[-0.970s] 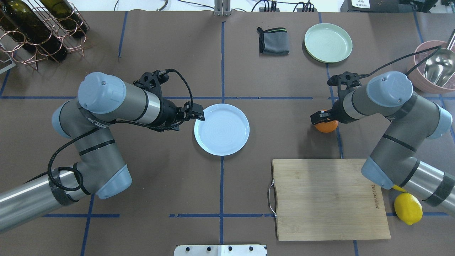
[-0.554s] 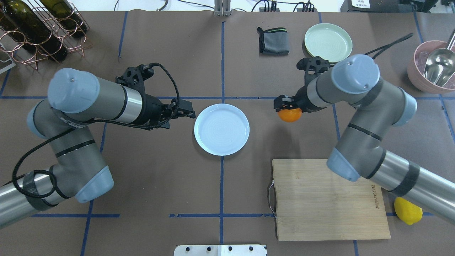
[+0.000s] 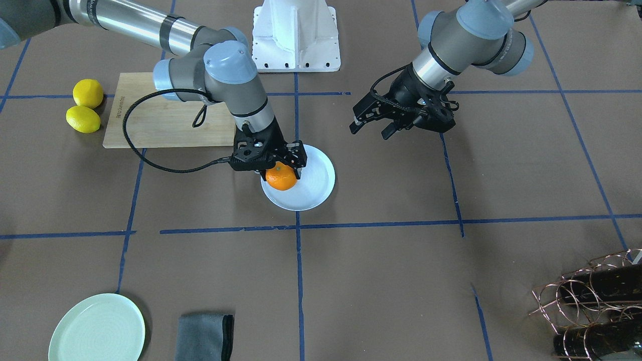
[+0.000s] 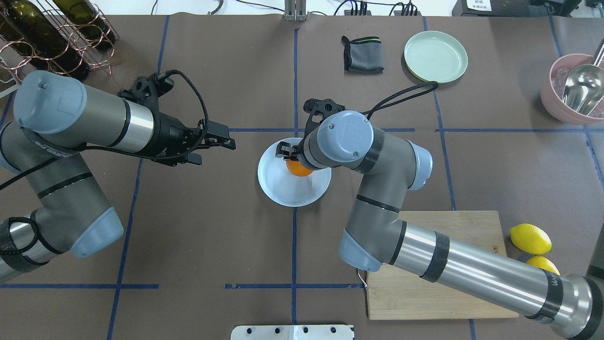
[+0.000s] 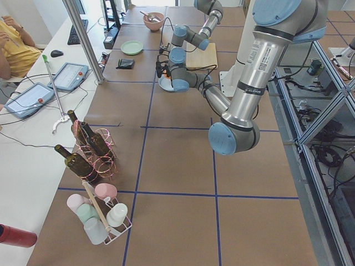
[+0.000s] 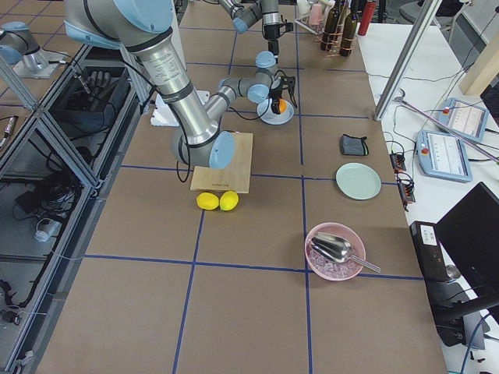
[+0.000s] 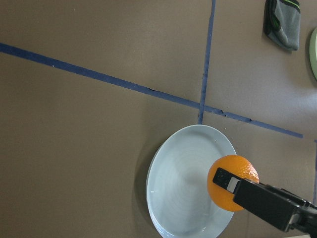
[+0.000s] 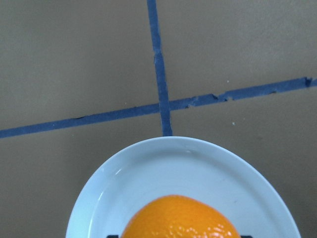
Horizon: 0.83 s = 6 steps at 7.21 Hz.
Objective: Pick orange to plate
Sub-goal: 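Carry the orange with the right gripper over the plate and lower it, then open the right gripper to release the orange onto the plate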
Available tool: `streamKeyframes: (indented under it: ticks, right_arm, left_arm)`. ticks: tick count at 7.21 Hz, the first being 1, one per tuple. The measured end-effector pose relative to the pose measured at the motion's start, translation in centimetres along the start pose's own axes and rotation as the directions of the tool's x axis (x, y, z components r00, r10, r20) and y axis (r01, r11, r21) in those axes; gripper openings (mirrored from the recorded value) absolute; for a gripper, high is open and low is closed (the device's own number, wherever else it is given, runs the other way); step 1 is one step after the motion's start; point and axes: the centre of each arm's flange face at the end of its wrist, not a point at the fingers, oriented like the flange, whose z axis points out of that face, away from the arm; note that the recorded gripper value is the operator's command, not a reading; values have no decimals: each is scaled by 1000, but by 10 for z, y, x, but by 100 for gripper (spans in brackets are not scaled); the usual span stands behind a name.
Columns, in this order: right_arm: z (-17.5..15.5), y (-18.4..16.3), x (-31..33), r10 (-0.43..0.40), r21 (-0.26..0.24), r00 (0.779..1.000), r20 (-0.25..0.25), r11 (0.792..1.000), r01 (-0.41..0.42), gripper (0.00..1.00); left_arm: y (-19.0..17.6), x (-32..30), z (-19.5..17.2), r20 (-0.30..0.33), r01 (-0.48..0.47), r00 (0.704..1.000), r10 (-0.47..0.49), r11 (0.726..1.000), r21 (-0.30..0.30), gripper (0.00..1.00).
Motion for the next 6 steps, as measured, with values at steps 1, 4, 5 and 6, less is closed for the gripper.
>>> streamKeyframes:
  ticks: [1, 4, 5, 6]
  right_arm:
    - [11, 11, -3, -5, 3, 1000, -11, 1000, 5, 19]
    - [20, 21, -2, -13, 4, 1000, -20, 1000, 13, 100]
    - [20, 21, -3, -13, 3, 1000, -20, 1000, 13, 100]
    - [19, 21, -5, -10, 5, 1000, -16, 1000, 10, 100]
  left_arm:
    - [-1, -1, 1, 2, 1, 1000, -1, 1000, 0, 100]
    - [-2, -3, 3, 7, 4, 1000, -4, 1000, 1, 100]
    - [-2, -3, 2, 6, 4, 1000, -4, 1000, 1, 100]
    - [-2, -2, 2, 4, 3, 1000, -3, 1000, 1, 100]
